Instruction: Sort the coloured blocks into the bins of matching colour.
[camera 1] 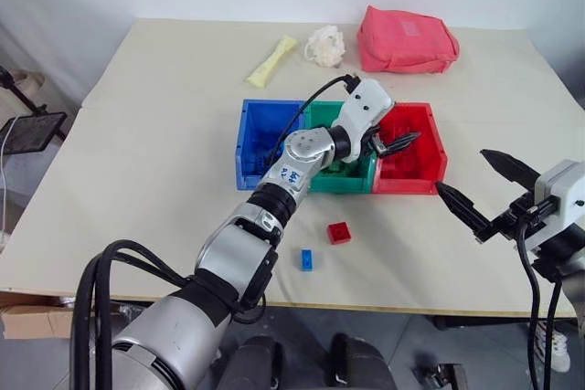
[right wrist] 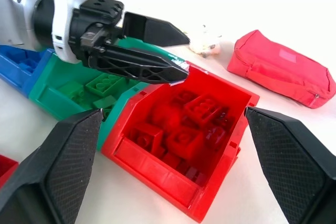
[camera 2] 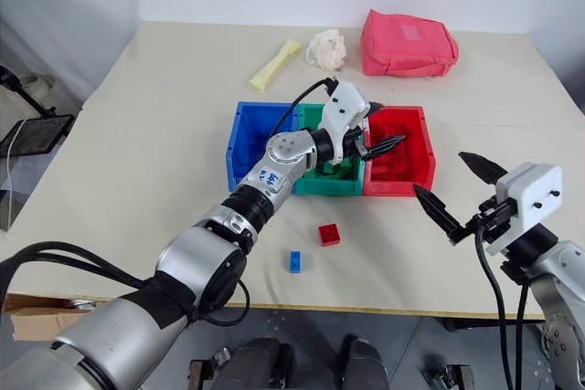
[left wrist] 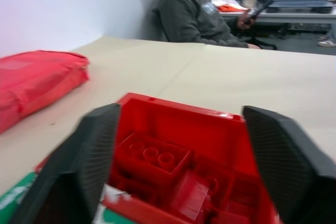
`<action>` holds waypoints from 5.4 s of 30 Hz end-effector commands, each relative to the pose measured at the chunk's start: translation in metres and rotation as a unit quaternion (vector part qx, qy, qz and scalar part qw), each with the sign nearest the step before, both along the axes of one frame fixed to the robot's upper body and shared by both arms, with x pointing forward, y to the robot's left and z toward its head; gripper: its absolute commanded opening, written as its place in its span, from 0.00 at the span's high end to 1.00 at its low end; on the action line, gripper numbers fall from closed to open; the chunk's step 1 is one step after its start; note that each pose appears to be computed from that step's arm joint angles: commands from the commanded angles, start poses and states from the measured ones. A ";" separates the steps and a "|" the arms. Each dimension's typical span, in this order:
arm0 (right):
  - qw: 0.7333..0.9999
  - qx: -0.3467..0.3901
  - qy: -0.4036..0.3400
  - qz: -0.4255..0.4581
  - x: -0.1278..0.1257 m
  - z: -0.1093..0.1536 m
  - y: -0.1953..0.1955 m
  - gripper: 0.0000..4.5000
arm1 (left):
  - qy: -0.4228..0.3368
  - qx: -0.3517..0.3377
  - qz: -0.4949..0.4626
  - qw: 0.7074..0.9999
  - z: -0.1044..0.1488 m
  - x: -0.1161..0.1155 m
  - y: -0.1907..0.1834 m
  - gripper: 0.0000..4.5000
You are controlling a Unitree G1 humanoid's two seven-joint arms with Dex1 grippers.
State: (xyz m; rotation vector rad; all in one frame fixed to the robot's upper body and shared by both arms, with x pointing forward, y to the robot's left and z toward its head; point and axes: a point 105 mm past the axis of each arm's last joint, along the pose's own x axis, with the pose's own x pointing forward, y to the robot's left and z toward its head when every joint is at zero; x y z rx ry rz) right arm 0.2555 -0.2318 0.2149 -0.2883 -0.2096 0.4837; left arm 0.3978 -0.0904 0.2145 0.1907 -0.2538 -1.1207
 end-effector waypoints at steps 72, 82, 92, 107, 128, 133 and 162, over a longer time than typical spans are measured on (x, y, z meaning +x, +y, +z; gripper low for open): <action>0.952 -0.125 0.132 0.246 0.007 -0.029 0.023 0.00 | 0.091 0.167 -0.085 0.978 -0.079 -0.130 0.143 0.01; 0.947 -0.135 0.141 0.254 -0.014 -0.038 0.032 0.00 | 0.059 0.208 -0.093 0.972 -0.083 -0.105 0.099 0.01; 0.957 -0.124 0.137 0.222 -0.021 -0.040 0.027 0.00 | 0.065 0.281 -0.104 0.952 -0.098 -0.099 0.091 0.01; 0.962 -0.122 0.134 0.206 -0.021 -0.042 0.022 0.00 | 0.060 0.292 -0.100 0.949 -0.097 -0.096 0.089 0.67; 0.991 -0.070 0.070 0.093 -0.013 -0.014 -0.010 0.00 | 0.001 0.133 -0.076 0.988 -0.022 -0.070 0.043 0.67; 0.998 -0.043 0.020 0.050 -0.011 0.001 -0.014 0.00 | -0.021 0.098 -0.056 0.993 0.000 -0.040 0.005 0.67; 0.982 -0.083 0.086 0.149 0.006 -0.012 0.002 0.00 | -0.008 0.142 -0.114 0.983 -0.014 -0.068 0.119 0.00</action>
